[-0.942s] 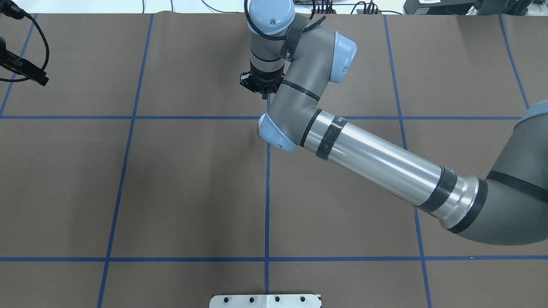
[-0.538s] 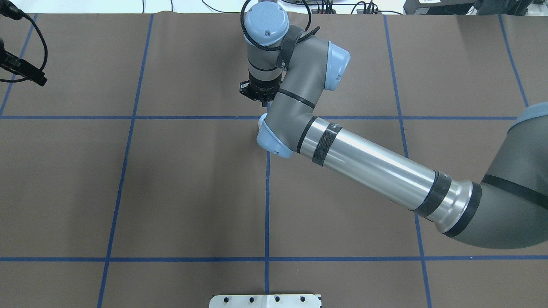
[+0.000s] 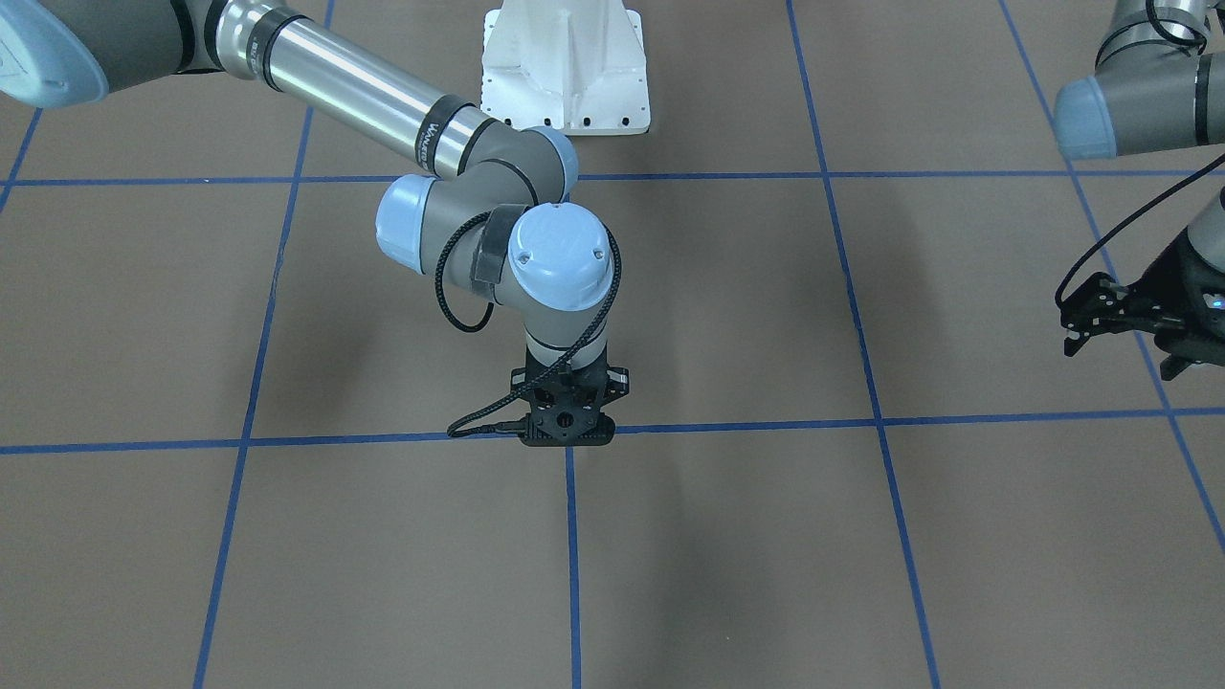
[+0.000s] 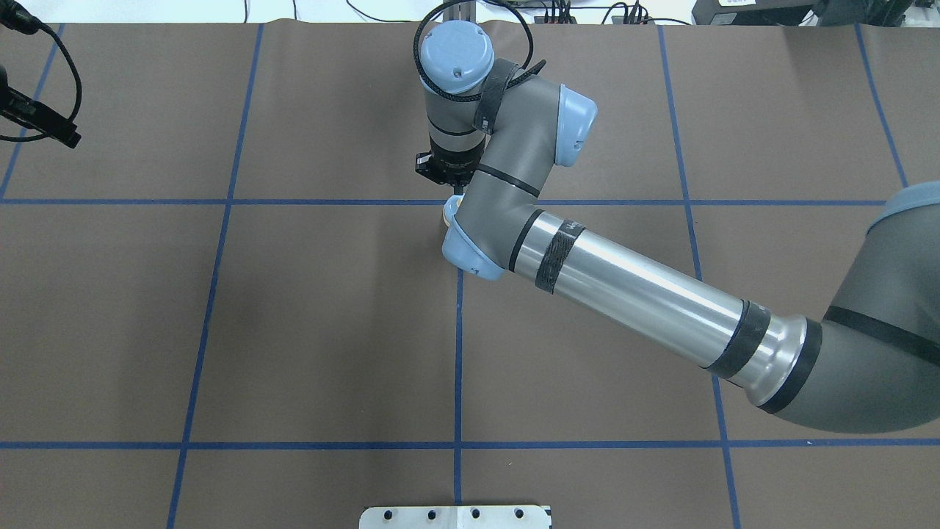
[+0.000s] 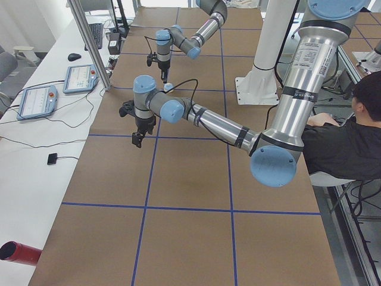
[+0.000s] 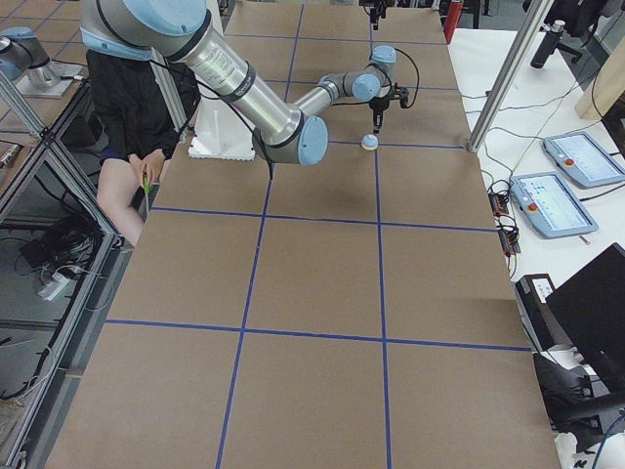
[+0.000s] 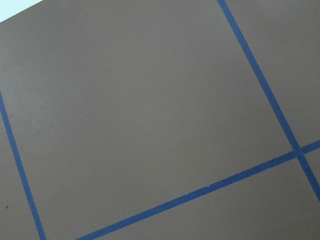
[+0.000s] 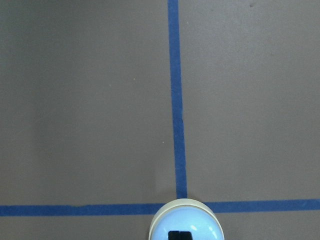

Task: Place and press bell with both arms
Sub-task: 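Lower the right gripper onto the bell's top button and press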

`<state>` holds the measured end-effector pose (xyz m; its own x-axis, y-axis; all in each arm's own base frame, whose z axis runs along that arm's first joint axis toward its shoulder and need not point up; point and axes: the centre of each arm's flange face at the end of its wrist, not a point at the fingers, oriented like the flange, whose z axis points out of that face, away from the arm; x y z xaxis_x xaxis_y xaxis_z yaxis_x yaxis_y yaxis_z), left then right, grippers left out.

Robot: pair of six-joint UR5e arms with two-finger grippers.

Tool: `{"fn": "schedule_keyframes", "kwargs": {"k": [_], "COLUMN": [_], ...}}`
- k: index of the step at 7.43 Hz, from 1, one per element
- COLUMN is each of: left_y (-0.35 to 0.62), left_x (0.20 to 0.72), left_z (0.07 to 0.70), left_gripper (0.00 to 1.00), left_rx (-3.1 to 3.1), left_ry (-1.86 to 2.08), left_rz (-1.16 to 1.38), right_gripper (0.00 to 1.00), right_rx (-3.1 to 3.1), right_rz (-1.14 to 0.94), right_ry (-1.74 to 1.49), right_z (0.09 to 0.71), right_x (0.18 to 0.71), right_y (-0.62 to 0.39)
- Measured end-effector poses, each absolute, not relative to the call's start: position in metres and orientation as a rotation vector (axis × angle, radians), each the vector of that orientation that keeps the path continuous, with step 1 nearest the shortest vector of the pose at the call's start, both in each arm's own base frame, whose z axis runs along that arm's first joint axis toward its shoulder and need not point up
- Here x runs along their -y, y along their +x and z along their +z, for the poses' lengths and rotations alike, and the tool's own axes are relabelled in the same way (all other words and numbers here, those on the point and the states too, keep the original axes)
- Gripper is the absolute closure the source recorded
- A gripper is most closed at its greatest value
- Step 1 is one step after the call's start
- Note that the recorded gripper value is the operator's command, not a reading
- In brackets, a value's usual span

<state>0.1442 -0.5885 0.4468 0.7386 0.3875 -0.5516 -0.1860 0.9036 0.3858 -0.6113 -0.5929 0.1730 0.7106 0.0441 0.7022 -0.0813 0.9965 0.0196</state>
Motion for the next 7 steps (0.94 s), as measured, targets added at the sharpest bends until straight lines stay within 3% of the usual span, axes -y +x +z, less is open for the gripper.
{"fn": "schedule_keyframes", "kwargs": {"k": [7], "left_y": [0.1447], "left_x": [0.5884], "left_z": [0.447], "left_gripper": [0.01], "left_rx": [-0.671], "left_ry": [0.317], "left_rz": [0.321], "right_gripper": [1.0], "right_rx": [0.766], "right_rz": [0.061], "right_ry": [0.035], "right_z": [0.184], "right_x": [0.5845], "right_y": [-0.6197]}}
